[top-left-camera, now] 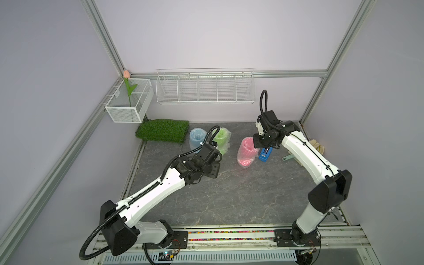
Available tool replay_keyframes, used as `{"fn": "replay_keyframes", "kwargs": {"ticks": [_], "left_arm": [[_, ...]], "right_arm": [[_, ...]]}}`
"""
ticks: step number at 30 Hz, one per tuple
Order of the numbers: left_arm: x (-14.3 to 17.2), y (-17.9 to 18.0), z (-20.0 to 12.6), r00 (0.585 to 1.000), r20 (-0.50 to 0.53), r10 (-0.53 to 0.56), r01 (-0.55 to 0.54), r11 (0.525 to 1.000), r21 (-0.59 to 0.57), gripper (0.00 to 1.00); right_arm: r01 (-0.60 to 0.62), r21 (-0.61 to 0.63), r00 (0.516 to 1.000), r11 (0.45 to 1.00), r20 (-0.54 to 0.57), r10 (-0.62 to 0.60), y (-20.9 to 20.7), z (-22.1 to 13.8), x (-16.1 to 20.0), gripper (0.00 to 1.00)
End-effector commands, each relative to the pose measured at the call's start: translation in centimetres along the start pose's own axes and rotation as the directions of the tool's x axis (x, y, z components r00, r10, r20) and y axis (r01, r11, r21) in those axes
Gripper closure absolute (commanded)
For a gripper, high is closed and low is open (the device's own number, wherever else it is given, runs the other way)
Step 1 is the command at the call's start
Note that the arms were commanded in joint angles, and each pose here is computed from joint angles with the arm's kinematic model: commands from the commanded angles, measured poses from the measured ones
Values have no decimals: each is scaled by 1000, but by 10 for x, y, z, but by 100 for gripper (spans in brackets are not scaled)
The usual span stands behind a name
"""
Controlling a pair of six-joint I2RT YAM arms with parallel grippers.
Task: Wrap wine glasses in bubble wrap
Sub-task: Place the bubble wrap at the center of the board.
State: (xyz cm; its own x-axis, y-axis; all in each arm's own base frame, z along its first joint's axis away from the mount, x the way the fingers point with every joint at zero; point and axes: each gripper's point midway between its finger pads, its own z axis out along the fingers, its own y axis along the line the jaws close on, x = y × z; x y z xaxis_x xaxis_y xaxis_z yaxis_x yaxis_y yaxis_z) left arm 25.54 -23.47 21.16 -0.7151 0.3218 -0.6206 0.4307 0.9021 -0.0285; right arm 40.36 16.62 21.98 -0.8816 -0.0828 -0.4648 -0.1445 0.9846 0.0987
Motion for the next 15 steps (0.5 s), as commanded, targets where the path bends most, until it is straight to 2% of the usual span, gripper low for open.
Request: {"fn": "replay_keyframes", "kwargs": {"ticks": [1,8,15], "left_arm": [[10,16,2,999,-15,-39,38,997,-72,39],[19,23,2,997,-12,-73,72,994,-84,39],[24,28,1,996,-2,-93,92,991,-92,39]], "right_arm": [[42,16,998,999,-47,-41,-8,19,-9,93],[58,51,996,997,-67,-54,-19,51,-40,93],[83,58,990,995,-119,-75,-22,86,-46,93]]}}
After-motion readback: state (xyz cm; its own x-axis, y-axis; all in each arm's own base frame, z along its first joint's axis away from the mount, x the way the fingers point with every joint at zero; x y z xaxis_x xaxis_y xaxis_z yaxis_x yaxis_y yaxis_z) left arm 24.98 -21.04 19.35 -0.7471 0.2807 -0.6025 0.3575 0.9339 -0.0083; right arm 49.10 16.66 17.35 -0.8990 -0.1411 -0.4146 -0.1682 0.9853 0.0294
